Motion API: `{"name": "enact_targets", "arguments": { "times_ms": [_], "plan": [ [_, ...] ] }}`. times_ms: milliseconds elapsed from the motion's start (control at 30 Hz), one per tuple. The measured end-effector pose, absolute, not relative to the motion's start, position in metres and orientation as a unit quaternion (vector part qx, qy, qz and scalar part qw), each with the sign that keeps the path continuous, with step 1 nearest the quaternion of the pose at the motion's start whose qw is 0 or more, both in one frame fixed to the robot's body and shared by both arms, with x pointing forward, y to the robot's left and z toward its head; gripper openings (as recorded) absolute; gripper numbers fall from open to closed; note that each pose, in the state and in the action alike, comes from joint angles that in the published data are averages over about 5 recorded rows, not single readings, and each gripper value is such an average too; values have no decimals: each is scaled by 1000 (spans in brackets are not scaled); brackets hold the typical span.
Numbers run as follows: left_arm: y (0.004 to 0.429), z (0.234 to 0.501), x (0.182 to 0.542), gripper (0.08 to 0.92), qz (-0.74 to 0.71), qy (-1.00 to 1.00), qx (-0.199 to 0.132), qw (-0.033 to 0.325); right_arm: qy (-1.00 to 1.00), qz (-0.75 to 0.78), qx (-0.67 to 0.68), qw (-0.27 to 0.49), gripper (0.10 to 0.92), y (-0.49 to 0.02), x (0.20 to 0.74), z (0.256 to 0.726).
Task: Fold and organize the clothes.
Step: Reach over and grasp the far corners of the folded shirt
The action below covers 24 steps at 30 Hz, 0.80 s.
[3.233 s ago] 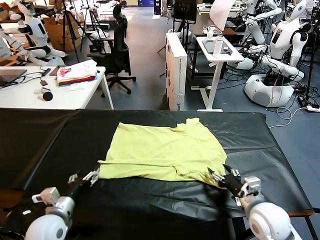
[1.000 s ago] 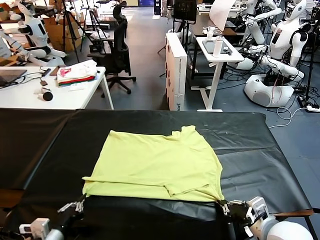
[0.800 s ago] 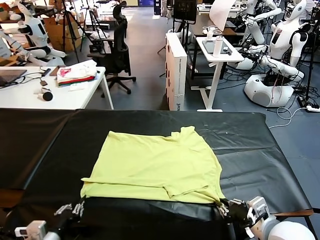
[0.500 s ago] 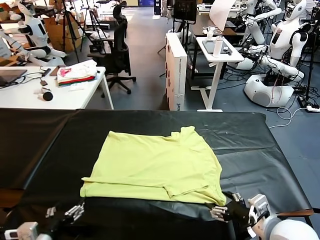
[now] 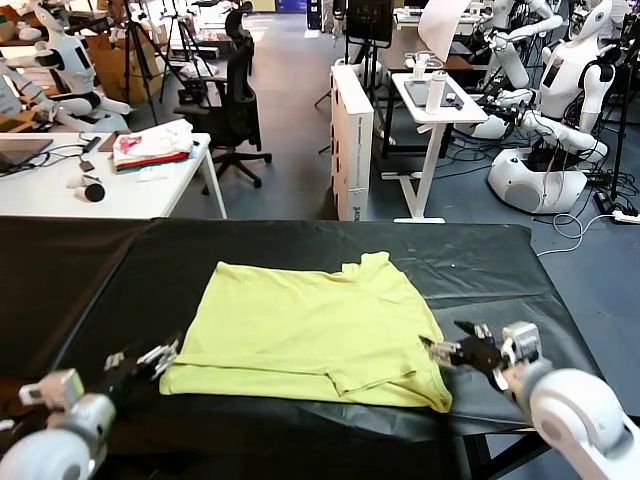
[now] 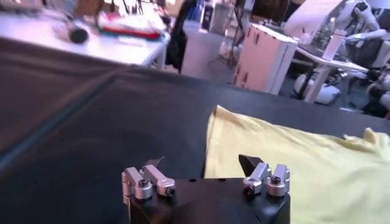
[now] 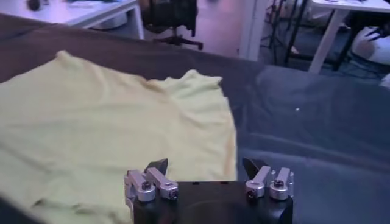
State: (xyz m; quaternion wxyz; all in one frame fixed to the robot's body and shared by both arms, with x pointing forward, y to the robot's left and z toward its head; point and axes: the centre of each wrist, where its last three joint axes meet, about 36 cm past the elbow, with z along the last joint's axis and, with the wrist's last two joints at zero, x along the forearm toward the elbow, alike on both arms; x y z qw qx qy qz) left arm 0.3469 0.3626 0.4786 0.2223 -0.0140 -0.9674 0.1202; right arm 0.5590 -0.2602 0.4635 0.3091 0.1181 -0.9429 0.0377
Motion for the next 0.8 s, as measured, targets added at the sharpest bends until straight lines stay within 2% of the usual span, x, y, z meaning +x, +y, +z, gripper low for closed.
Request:
{"name": "enact_targets", "arguments": {
  "times_ms": [133, 400, 600, 800],
  "plan": [
    [369, 480, 387, 907, 120, -966, -26, 226, -943, 40, 116, 311, 907, -257, 564, 462],
    [374, 474, 464, 907, 121, -953, -49, 273, -940, 45, 114, 317, 907, -251, 572, 454],
    [372, 470, 519, 907, 101, -955, -57, 274, -938, 47, 119, 322, 907, -249, 574, 448],
    [368, 464, 556, 907, 92, -955, -52, 278, -939, 46, 120, 319, 907, -249, 574, 445]
  ]
}}
